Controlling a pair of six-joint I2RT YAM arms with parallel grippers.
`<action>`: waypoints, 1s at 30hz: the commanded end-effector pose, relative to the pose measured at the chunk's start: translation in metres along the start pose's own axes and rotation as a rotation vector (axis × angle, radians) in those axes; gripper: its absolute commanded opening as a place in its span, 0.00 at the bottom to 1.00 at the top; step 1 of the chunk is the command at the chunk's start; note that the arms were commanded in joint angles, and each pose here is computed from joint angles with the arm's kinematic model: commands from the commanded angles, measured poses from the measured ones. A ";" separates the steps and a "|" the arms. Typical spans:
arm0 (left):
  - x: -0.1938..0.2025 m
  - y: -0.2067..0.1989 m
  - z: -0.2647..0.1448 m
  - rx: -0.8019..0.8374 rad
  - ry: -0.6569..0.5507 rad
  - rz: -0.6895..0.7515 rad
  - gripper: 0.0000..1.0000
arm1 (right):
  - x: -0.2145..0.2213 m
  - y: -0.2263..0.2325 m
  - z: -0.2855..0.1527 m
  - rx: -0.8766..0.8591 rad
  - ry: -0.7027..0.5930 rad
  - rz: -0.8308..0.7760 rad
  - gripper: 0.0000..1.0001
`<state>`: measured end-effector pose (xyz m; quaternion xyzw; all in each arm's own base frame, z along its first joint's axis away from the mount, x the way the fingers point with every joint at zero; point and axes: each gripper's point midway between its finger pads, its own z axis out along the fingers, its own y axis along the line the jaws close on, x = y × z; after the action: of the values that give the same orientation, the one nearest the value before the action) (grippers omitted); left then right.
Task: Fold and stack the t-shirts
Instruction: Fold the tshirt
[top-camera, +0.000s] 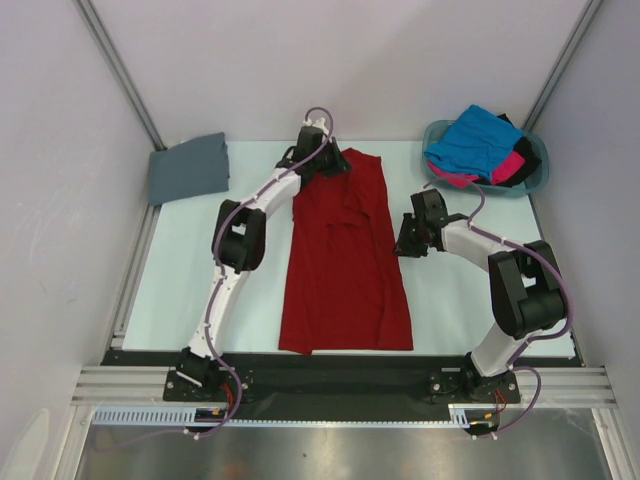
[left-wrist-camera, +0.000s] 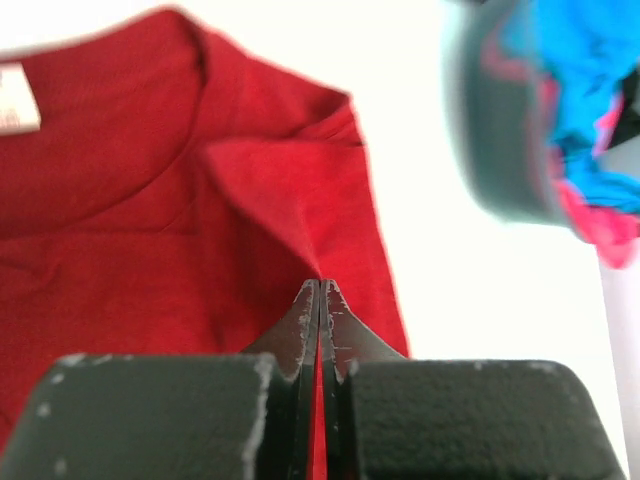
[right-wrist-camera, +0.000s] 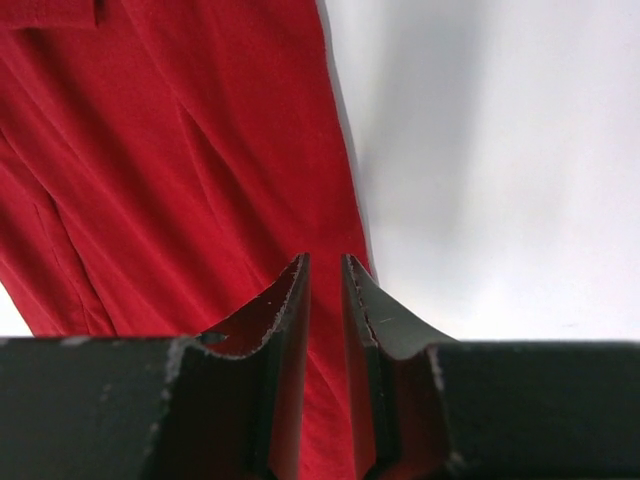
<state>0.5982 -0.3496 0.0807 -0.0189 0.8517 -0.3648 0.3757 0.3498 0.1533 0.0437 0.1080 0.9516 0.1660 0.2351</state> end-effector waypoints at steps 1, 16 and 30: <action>-0.063 -0.063 -0.045 0.081 -0.128 0.090 0.00 | -0.007 0.006 0.000 -0.027 -0.021 -0.001 0.24; -0.054 -0.014 -0.061 -0.093 -0.112 0.016 0.00 | -0.003 0.005 0.003 -0.032 -0.006 0.002 0.22; -0.038 0.040 -0.081 -0.290 -0.122 -0.024 0.00 | -0.003 0.006 0.002 -0.033 -0.005 -0.001 0.22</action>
<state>0.5712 -0.2645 0.0583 -0.0997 0.8975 -0.2278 0.3642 0.3492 0.1558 0.0429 0.1060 0.9515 0.1724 0.2316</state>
